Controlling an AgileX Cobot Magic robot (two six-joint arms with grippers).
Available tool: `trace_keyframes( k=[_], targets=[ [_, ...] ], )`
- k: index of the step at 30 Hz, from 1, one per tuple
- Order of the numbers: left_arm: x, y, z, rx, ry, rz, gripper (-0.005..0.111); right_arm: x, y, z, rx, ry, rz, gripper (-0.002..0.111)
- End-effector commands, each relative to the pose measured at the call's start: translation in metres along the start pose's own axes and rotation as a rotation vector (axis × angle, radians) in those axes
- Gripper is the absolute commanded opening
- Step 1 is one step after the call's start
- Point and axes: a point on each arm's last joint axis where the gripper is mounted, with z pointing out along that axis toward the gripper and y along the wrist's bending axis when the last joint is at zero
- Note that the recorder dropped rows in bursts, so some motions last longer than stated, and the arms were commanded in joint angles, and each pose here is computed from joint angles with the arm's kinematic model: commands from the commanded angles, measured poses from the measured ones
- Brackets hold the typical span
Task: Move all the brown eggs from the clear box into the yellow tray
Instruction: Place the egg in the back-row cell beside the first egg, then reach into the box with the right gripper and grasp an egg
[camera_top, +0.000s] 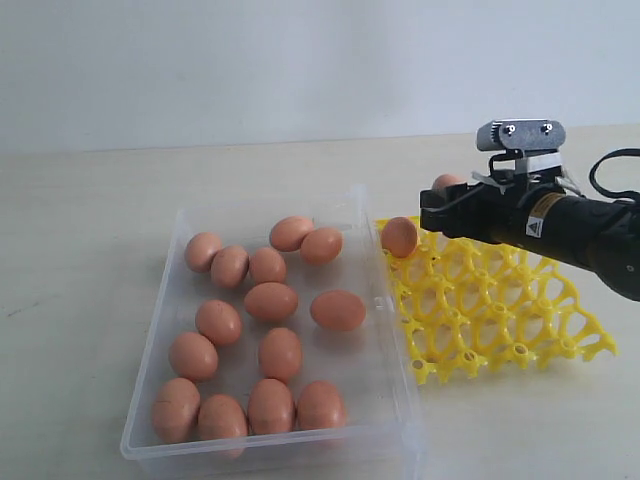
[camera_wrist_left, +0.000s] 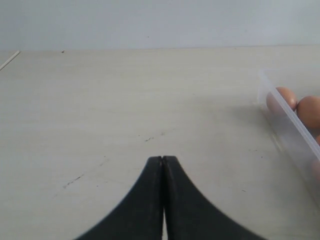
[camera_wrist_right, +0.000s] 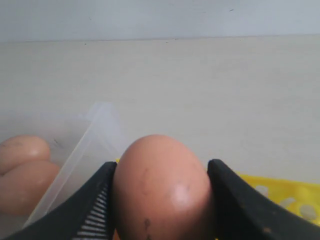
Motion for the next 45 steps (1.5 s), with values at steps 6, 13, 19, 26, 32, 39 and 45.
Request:
trace_keyframes(
  k=[6,13,19,26,32,39,45],
  targets=[
    [-0.003,0.0,-0.001,0.007,-0.023,-0.009,0.0,0.01,-0.008,0.004,-0.01,-0.024,0.011,0.0],
    [-0.003,0.0,-0.001,0.007,-0.023,-0.009,0.0,0.017,-0.009,0.011,-0.025,-0.003,0.002,0.03],
    [-0.003,0.0,-0.001,0.007,-0.023,-0.009,0.0,0.015,-0.012,0.019,-0.021,-0.002,0.007,0.062],
    [-0.003,0.0,-0.001,0.007,-0.023,-0.009,0.0,-0.001,-0.01,0.01,0.009,0.026,-0.003,0.058],
    [-0.003,0.0,-0.001,0.007,-0.023,-0.009,0.0,-0.058,0.026,-0.026,0.051,0.042,-0.133,0.017],
    [-0.003,0.0,-0.001,0.007,-0.023,-0.009,0.0,-0.1,0.103,-0.042,0.086,0.212,-0.436,0.0],
    [-0.003,0.0,-0.001,0.007,-0.023,-0.009,0.0,-0.077,0.155,-0.032,-0.11,0.607,-0.312,0.0]
  ],
)
